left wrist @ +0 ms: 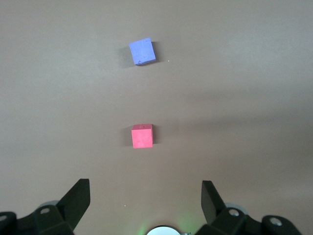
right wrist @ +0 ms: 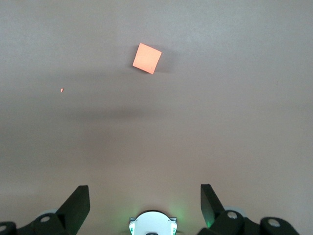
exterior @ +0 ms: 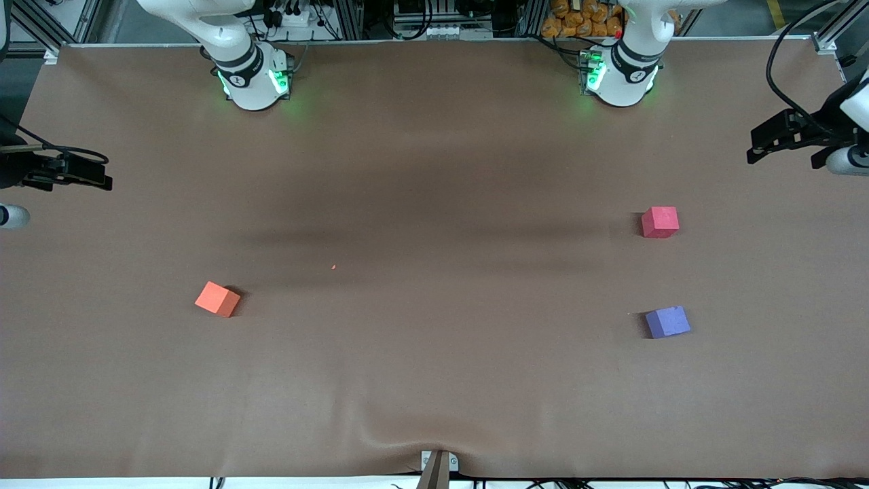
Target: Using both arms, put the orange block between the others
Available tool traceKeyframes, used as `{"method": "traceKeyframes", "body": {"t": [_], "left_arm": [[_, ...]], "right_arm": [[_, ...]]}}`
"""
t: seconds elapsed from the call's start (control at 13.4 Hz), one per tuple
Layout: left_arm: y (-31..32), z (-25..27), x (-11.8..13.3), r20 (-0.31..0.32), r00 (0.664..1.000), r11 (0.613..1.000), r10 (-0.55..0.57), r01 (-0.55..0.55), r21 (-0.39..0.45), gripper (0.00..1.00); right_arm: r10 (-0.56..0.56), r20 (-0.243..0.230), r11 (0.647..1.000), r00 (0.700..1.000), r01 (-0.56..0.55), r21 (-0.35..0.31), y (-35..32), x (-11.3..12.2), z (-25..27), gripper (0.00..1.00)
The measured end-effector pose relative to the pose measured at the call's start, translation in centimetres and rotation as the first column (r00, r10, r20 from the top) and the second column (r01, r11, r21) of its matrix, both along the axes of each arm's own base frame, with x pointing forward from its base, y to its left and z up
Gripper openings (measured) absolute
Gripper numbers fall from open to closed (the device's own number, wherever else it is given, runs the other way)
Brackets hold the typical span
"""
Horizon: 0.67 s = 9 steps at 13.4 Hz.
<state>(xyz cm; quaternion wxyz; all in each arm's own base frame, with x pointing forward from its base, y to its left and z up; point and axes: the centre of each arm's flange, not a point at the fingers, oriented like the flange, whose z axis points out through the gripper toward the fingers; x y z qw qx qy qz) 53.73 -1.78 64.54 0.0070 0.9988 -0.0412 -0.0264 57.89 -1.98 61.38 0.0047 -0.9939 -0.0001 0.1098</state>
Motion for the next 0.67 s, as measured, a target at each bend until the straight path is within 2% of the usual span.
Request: {"method": "traceKeyframes", "body": {"t": [0.67], "left_arm": [[-0.52, -0.05, -0.02, -0.001, 1.0, 1.0, -0.021, 0.021, 0.0, 1.0]], "right_arm": [[0.0, -0.007, 1.0, 1.0, 0.0, 0.0, 0.02, 0.13, -0.34, 1.0]]}}
